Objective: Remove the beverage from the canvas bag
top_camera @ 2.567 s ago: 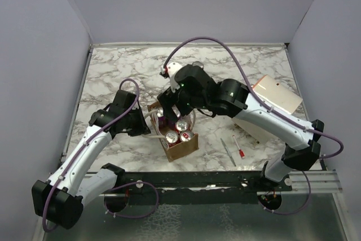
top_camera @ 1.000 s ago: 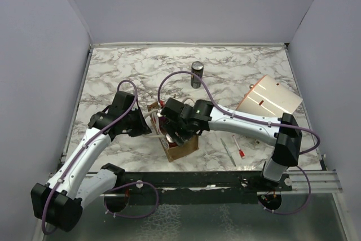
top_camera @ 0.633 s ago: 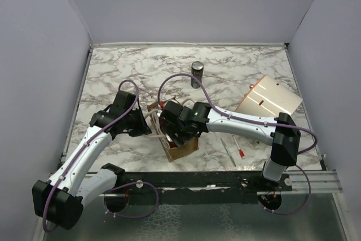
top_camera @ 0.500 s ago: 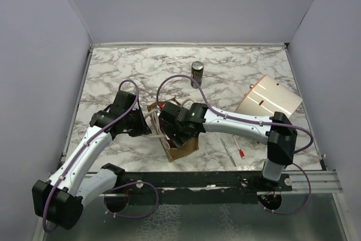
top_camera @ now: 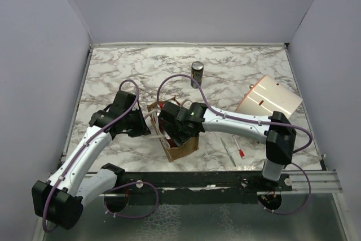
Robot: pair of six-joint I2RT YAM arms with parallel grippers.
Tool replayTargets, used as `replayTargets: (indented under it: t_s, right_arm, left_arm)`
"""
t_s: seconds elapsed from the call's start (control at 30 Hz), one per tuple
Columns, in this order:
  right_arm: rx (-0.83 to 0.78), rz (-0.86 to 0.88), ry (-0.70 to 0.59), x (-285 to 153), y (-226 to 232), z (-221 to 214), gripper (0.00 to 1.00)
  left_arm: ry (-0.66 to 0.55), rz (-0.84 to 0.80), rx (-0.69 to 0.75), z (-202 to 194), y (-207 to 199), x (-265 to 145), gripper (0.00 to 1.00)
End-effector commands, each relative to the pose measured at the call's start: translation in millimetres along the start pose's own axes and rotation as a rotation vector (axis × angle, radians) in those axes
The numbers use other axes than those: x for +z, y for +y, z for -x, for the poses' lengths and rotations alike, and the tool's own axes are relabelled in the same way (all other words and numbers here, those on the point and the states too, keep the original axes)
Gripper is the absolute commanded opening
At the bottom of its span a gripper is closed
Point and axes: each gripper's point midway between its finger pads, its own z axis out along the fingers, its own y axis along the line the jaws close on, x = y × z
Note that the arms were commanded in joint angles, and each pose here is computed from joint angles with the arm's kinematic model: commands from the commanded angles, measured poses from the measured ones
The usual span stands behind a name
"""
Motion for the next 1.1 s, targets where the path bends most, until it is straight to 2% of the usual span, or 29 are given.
replayTargets:
  t_s: [0.0,0.1,0.47,0.97,1.07]
  right_arm:
    - [0.006,-0.02,0.022,-10.2,-4.7,-2.4,0.61]
    - [0.016,-0.015,0.011,-17.3,-4.3,2.0,0.5]
    - [0.035,-0.003,-0.029,-42.7,-3.8,20.7,0.37]
    - [0.038,0.008,-0.132,-98.2,-8.6,57.2,0.04]
    - [0.038,0.013,-0.168,-113.4,-9.8,68.1,0.02]
  left_arm:
    - [-0.023,-0.025,0.029,5.3,-7.0,-8.4,0.0]
    - [-0.022,-0.028,0.029,5.1,-7.4,-8.1,0.0]
    - [-0.024,-0.037,0.024,5.2,-8.6,-6.6,0.0]
    - [-0.024,-0.042,0.018,6.8,-9.8,-2.1,0.0]
    - [-0.022,-0.044,0.015,7.1,-10.2,-0.3,0.0]
